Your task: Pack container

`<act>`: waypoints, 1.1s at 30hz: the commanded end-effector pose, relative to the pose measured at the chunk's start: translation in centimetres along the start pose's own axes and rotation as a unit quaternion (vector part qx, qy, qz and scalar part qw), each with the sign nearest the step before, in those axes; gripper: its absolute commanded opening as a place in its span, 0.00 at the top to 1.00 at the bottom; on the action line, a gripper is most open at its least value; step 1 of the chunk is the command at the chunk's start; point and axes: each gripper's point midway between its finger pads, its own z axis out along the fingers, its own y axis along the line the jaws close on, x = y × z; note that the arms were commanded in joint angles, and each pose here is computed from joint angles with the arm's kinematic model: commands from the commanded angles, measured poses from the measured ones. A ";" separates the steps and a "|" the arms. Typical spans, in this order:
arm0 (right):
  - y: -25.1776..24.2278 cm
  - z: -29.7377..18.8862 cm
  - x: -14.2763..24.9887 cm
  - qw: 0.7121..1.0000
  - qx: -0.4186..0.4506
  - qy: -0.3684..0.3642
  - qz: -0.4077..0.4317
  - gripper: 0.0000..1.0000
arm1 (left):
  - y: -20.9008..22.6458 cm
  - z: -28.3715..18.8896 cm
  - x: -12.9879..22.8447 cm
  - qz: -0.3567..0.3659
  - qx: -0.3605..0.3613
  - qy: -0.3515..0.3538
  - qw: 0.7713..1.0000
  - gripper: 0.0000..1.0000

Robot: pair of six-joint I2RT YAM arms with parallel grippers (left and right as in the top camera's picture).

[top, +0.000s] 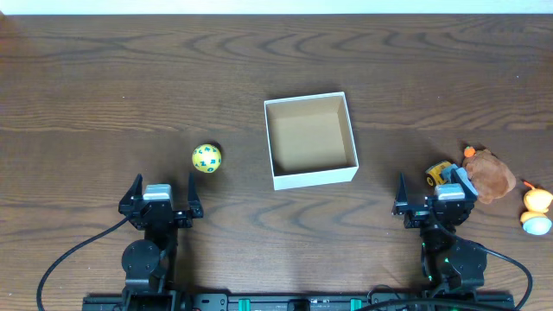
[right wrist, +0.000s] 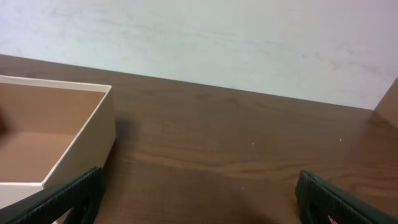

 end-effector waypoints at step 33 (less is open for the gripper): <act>2.1 -1.3 -4.4 0.982 -0.068 0.117 0.135 0.01 | -2.1 -3.1 -6.6 -0.113 0.065 0.121 0.984 0.02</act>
